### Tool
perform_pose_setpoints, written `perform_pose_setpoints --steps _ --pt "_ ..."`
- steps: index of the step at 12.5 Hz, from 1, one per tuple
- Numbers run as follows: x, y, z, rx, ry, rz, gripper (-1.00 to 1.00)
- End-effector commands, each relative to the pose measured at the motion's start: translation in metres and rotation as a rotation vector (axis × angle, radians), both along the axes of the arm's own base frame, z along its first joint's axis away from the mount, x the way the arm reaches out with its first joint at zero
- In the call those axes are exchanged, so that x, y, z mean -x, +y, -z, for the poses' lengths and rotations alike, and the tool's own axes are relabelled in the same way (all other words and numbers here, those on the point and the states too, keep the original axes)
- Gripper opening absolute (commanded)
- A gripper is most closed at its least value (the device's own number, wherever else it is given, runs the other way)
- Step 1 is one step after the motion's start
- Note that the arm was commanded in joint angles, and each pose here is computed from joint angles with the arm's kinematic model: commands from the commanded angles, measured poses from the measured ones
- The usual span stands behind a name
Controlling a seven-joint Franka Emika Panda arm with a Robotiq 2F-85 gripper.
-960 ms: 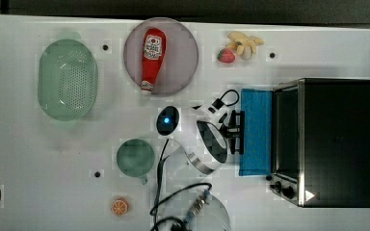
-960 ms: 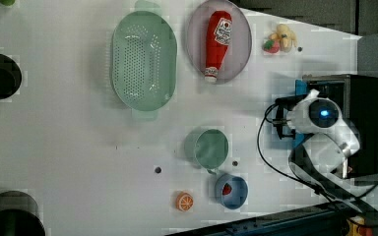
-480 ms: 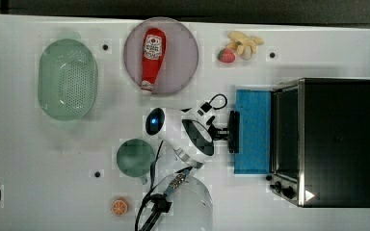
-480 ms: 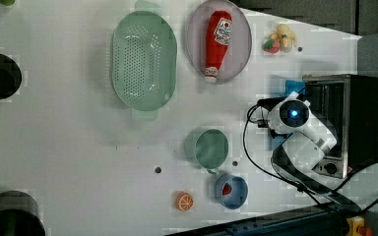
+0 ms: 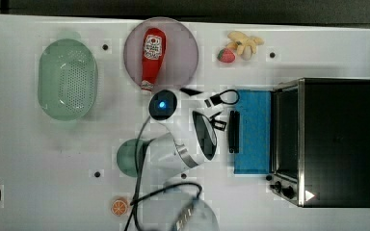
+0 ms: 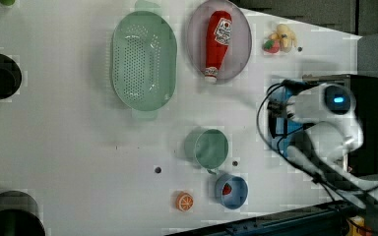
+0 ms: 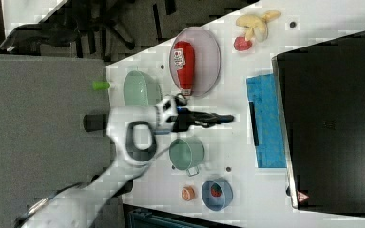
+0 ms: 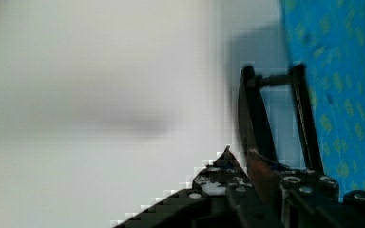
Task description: Flap open oven.
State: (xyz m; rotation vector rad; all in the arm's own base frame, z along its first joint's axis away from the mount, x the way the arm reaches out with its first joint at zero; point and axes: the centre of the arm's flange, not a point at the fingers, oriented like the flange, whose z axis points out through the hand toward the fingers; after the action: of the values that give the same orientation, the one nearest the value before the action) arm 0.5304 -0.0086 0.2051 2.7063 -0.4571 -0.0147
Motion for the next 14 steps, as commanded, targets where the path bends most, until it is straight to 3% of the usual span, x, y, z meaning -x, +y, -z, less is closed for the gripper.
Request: perform_pose_setpoints --steps 1,2,6,11,14 --pt "-0.026 -0.004 -0.138 -0.143 -0.236 0.222 -0.65" --pt "-0.021 -0.006 -0.166 -0.192 -0.237 0.289 -0.65" --pt "0.010 -0.019 -0.266 -0.372 -0.138 0.506 -0.65" --pt "0.032 -0.032 -0.378 -0.399 -0.224 0.494 -0.65" --pt "0.048 -0.037 -0.399 -0.375 -0.195 0.616 -0.65"
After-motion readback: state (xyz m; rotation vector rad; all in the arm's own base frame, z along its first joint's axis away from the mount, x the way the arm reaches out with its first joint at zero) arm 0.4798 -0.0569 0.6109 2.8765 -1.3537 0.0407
